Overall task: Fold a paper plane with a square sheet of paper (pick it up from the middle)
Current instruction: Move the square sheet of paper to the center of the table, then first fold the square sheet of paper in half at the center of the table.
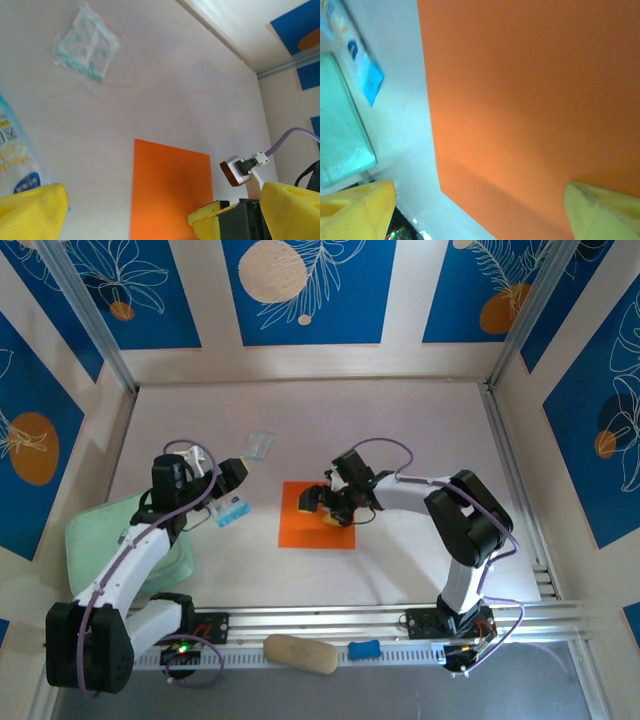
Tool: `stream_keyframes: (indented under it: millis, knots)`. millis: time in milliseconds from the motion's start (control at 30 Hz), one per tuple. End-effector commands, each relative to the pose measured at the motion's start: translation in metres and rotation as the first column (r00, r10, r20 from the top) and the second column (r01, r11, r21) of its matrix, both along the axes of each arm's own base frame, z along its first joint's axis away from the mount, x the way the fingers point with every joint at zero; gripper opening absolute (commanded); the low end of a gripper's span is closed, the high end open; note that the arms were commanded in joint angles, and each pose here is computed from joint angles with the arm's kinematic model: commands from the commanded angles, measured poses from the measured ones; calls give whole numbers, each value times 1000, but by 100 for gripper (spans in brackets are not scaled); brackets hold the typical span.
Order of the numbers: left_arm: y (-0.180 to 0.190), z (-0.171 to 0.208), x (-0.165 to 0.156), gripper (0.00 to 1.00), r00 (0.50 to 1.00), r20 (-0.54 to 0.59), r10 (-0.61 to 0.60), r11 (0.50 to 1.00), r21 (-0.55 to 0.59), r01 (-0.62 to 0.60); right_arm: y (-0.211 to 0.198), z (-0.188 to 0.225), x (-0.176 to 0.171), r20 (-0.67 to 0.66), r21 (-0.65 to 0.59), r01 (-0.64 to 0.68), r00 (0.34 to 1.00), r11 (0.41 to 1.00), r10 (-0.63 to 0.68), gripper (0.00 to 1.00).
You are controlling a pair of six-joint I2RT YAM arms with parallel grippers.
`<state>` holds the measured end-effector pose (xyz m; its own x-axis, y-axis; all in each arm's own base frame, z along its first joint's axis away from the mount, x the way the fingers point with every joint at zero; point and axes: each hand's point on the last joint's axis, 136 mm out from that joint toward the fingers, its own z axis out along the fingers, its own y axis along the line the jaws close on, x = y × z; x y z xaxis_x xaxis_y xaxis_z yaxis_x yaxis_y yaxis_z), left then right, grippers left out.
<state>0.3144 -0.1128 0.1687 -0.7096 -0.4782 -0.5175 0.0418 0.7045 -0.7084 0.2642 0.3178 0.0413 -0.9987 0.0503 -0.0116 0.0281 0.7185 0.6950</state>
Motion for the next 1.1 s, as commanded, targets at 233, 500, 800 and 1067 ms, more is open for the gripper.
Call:
stream_keyframes:
  millis: [233, 500, 800, 1067]
  knots:
    - [-37, -31, -37, 86, 970, -187, -152, 962, 195, 189, -10, 47, -5, 117, 24, 125, 985, 992, -127, 92]
    - [-93, -56, -45, 77, 916, -311, -255, 860, 361, 362, -110, 61, 5, 306, -129, 415, 880, 900, -362, 97]
    - [-154, -88, -47, 77, 859, -432, -276, 780, 421, 462, -149, 63, -6, 286, -33, 426, 871, 904, -400, 99]
    - [-169, -111, -51, 86, 811, -546, -208, 656, 538, 530, -158, 59, -10, 268, -14, 437, 868, 899, -418, 99]
